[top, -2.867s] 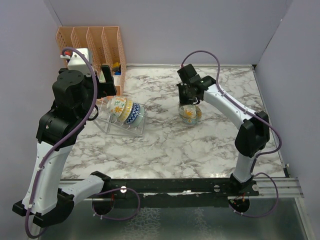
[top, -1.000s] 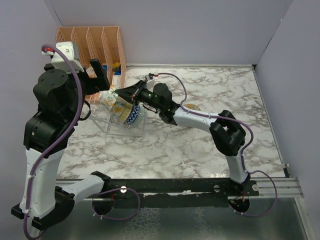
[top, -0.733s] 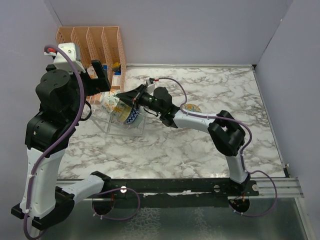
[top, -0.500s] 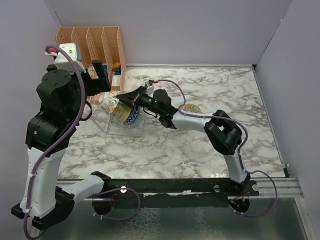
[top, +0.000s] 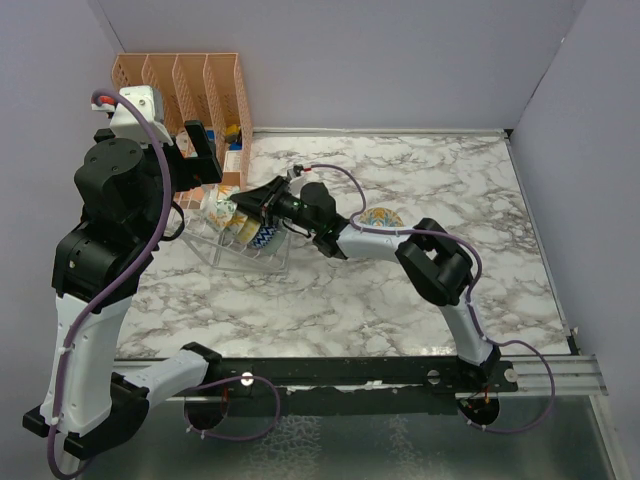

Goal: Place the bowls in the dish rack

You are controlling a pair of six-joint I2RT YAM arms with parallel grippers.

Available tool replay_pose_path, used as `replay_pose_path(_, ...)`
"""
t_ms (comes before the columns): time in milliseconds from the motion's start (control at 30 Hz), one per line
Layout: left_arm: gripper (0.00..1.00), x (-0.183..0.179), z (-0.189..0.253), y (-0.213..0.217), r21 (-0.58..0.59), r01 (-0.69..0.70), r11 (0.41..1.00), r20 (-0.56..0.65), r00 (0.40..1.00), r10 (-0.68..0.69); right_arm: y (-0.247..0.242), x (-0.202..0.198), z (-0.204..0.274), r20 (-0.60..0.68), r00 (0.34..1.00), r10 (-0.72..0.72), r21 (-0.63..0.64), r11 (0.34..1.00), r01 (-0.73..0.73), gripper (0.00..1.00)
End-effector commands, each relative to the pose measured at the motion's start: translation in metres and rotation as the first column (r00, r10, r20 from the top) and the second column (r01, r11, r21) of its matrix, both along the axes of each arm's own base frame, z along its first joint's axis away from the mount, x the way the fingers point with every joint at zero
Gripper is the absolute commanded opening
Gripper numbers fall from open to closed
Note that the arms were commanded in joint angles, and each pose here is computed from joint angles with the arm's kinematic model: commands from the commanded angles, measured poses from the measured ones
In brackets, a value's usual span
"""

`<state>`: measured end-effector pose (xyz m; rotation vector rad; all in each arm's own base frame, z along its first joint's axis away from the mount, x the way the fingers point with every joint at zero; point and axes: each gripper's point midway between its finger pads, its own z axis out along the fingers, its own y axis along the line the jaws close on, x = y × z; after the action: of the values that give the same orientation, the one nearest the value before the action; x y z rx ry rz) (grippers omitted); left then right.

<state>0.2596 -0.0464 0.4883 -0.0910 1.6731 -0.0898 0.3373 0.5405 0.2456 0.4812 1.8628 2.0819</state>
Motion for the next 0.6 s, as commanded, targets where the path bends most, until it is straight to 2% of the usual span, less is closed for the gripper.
replay_pose_path(0, 0.99, 0.001, -0.001, 0.000, 0.016, -0.002, 1.000, 0.002, 1.000, 0.002, 0.007, -0.011, 0.015, 0.038, 0.998, 0.046, -0.007, 0.999, -0.046, 0.26)
replay_pose_path(67, 0.99, 0.001, -0.001, 0.000, 0.017, -0.003, 1.000, 0.001, 1.000, 0.003, 0.007, -0.012, 0.014, 0.031, 0.998, 0.050, -0.023, 0.999, -0.049, 0.30)
replay_pose_path(233, 0.99, 0.001, -0.001, 0.001, 0.016, -0.007, 1.000, 0.000, 1.000, 0.007, -0.001, -0.015, 0.011, 0.017, 0.999, 0.036, -0.060, 0.998, -0.035, 0.35)
replay_pose_path(567, 0.99, 0.004, -0.004, -0.002, 0.005, -0.001, 1.000, -0.007, 1.000, 0.002, -0.019, -0.029, 0.015, 0.019, 0.999, 0.038, -0.130, 0.991, -0.036, 0.36)
